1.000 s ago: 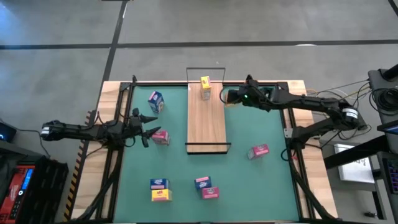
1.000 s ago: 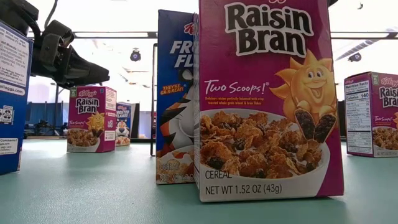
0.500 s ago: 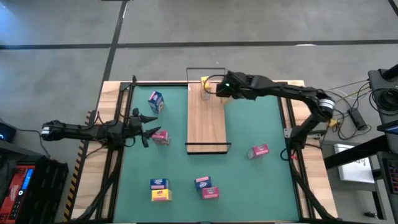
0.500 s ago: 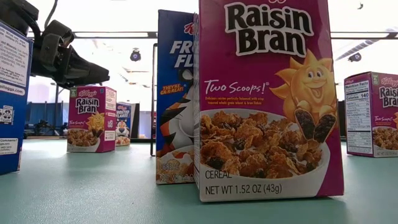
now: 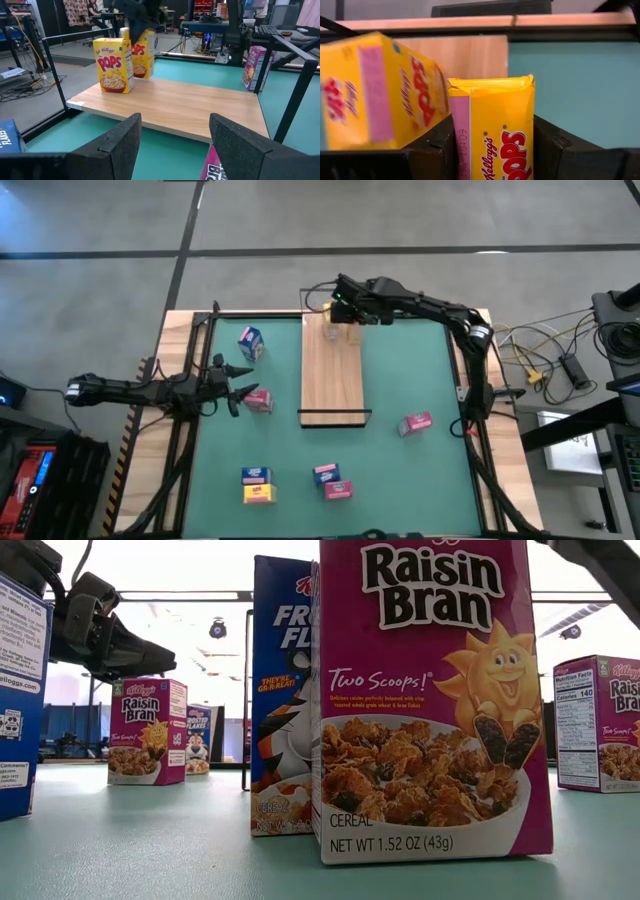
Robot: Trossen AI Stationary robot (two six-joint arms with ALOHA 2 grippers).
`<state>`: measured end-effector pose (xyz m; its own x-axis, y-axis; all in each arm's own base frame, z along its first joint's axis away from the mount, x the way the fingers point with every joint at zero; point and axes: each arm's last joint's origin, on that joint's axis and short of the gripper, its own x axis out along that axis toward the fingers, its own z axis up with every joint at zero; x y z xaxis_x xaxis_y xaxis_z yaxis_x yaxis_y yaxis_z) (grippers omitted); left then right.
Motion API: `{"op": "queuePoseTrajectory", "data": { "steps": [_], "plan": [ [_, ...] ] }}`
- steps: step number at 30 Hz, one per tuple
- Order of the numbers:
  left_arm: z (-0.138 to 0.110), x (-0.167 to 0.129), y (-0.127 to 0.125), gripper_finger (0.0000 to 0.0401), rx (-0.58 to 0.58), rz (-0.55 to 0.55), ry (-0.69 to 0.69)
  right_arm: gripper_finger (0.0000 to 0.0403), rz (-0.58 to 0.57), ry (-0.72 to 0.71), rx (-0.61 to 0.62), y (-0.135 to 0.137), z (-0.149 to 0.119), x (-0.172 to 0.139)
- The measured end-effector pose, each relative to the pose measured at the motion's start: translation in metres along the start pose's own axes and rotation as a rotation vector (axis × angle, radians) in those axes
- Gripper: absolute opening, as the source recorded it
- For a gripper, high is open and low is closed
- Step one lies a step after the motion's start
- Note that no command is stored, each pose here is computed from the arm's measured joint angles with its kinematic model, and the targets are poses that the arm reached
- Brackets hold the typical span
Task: Stack cereal on shelf
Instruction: Put the right yellow cereal box on the shelf aligned with the other yellow cereal box, then put the right purple cereal box on the shelf
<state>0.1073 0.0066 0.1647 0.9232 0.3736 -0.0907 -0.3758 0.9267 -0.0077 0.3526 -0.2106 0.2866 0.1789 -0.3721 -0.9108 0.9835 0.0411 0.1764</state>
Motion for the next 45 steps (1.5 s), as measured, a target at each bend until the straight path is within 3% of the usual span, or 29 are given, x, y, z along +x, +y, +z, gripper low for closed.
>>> {"op": "queuePoseTrajectory", "data": {
  "steps": [12, 31, 45],
  "plan": [
    [0.0, 0.0, 0.0, 0.0218, 0.0, 0.0, 0.001, 0.0164, -0.011, 0.003, -0.054, 0.023, 0.017, 0.021],
    [0.0, 0.0, 0.0, 0.0218, 0.001, 0.0, 0.001, 0.0167, -0.006, -0.002, -0.043, 0.024, 0.023, 0.023],
    [0.0, 0.0, 0.0, 0.0218, 0.001, 0.0, 0.001, 0.0294, 0.028, -0.028, -0.033, 0.018, 0.026, -0.007]
  ]
}}
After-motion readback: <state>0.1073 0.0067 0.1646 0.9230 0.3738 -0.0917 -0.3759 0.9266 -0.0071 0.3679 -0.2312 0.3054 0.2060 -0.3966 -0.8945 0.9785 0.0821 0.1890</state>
